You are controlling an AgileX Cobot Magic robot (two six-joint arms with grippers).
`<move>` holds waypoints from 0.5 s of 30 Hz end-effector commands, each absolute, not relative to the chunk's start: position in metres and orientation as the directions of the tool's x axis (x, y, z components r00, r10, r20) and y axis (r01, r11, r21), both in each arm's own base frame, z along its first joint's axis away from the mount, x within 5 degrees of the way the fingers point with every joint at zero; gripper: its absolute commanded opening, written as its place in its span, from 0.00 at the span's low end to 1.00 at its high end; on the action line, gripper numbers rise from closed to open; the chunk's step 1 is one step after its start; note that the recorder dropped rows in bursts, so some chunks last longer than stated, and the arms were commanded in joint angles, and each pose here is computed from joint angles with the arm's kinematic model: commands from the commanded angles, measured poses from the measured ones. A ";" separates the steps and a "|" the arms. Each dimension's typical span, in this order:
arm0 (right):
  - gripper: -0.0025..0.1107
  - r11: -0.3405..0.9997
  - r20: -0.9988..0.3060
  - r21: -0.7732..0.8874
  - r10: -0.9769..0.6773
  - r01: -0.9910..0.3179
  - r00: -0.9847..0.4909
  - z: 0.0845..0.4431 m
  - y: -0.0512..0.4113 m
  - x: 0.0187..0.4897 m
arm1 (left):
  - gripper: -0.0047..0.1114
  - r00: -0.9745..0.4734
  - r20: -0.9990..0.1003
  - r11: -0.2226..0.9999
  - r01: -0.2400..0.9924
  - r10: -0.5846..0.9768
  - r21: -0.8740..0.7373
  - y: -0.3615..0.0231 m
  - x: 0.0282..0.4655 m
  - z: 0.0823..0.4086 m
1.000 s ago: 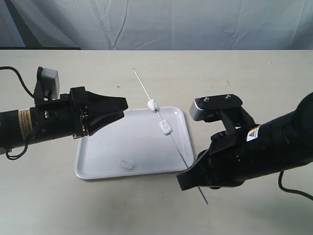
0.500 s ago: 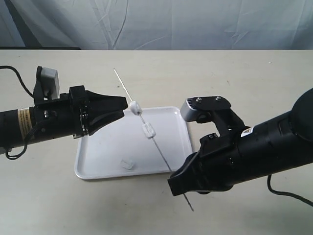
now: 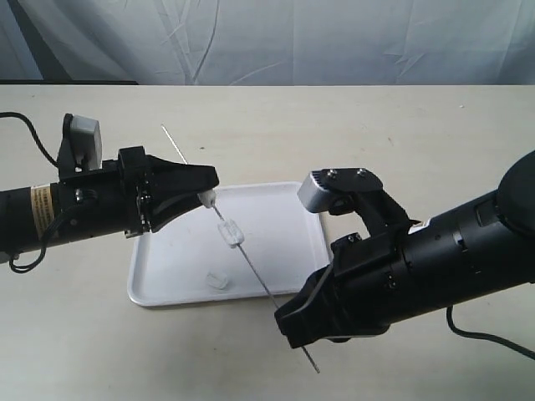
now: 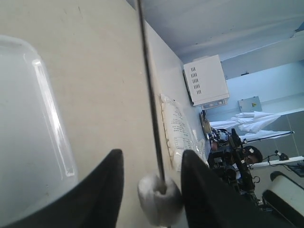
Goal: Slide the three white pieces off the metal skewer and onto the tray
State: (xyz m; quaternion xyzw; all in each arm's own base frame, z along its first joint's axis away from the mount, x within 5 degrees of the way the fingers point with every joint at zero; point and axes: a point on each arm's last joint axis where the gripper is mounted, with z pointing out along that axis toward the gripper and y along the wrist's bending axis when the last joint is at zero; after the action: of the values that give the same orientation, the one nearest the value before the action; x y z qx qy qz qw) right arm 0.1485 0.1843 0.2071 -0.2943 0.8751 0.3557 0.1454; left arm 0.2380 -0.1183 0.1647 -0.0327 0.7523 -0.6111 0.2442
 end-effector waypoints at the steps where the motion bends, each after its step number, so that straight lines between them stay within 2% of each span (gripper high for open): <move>1: 0.02 0.579 -0.474 0.527 -0.407 -0.622 -0.781 0.206 0.184 0.151 | 0.33 -0.887 -0.331 0.238 0.263 -0.321 -0.935 -0.120 0.235 0.168; 5: 0.02 0.584 -0.481 0.520 -0.402 -0.623 -0.779 0.206 0.184 0.152 | 0.26 -0.898 -0.331 0.240 0.267 -0.289 -0.933 -0.121 0.232 0.167; 15: 0.02 0.583 -0.483 0.517 -0.405 -0.627 -0.776 0.206 0.184 0.152 | 0.25 -0.901 -0.316 0.236 0.252 -0.297 -0.939 -0.121 0.233 0.167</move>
State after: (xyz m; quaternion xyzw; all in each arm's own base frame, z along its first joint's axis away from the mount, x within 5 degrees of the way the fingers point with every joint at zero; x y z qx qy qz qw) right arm 0.1501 0.1842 0.2071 -0.2945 0.8750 0.3520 0.1541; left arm 0.2333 -0.1199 0.1628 -0.0183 0.7599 -0.6117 0.2193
